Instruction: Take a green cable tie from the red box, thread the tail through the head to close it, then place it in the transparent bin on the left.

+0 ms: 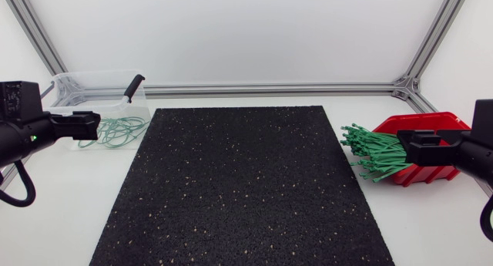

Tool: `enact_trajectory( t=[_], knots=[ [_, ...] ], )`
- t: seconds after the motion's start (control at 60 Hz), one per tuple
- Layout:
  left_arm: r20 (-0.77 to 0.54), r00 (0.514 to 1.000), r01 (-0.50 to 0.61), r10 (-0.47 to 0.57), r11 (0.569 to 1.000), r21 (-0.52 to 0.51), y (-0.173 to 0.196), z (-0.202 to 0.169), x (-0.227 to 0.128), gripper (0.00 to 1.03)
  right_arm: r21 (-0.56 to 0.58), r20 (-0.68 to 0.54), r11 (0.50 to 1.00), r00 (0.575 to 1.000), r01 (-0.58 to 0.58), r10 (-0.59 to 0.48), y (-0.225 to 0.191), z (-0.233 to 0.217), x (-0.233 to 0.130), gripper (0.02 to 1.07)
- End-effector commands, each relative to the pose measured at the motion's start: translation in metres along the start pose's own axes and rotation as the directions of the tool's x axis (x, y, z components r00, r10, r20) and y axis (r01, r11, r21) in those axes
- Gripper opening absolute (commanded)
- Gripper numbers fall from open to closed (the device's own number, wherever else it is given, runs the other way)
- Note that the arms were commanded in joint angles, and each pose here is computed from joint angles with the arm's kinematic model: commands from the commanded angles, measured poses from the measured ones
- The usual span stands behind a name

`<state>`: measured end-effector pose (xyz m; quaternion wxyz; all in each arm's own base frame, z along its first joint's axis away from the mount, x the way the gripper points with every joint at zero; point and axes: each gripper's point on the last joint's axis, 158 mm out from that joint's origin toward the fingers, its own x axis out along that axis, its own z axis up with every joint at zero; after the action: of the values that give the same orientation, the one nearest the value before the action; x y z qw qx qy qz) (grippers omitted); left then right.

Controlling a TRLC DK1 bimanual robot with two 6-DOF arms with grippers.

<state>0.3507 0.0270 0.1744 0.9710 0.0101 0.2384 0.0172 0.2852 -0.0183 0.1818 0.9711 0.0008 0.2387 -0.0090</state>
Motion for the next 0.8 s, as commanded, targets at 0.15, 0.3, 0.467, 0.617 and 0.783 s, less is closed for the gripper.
enact_trajectory(
  t=[0.15, 0.3, 0.467, 0.617, 0.783],
  knots=[
    [0.091, 0.996, -0.004, 0.003, 1.0, 0.01, -0.004, -0.033, -0.013, 0.99, -0.014, 0.082, 1.0, 0.996, 0.024, -0.023, -0.003, -0.015, -0.003, 1.03],
    [0.17, 0.985, -0.009, 0.007, 1.0, 0.012, -0.006, -0.046, -0.023, 0.99, -0.016, 0.137, 1.0, 0.99, 0.022, -0.02, 0.0, -0.02, -0.007, 1.03],
    [0.254, 0.967, -0.011, 0.009, 1.0, 0.004, -0.007, -0.052, -0.035, 0.99, -0.016, 0.194, 1.0, 0.981, 0.019, -0.016, 0.004, -0.025, -0.01, 1.03],
    [0.307, 0.952, -0.007, 0.009, 1.0, -0.006, -0.008, -0.055, -0.043, 0.99, -0.015, 0.246, 1.0, 0.969, 0.015, -0.011, 0.007, -0.029, -0.012, 1.03],
    [0.319, 0.948, 0.002, 0.0, 1.0, -0.006, -0.012, -0.059, -0.049, 0.99, -0.012, 0.3, 1.0, 0.954, 0.01, -0.006, 0.01, -0.034, -0.013, 1.03]
  ],
)
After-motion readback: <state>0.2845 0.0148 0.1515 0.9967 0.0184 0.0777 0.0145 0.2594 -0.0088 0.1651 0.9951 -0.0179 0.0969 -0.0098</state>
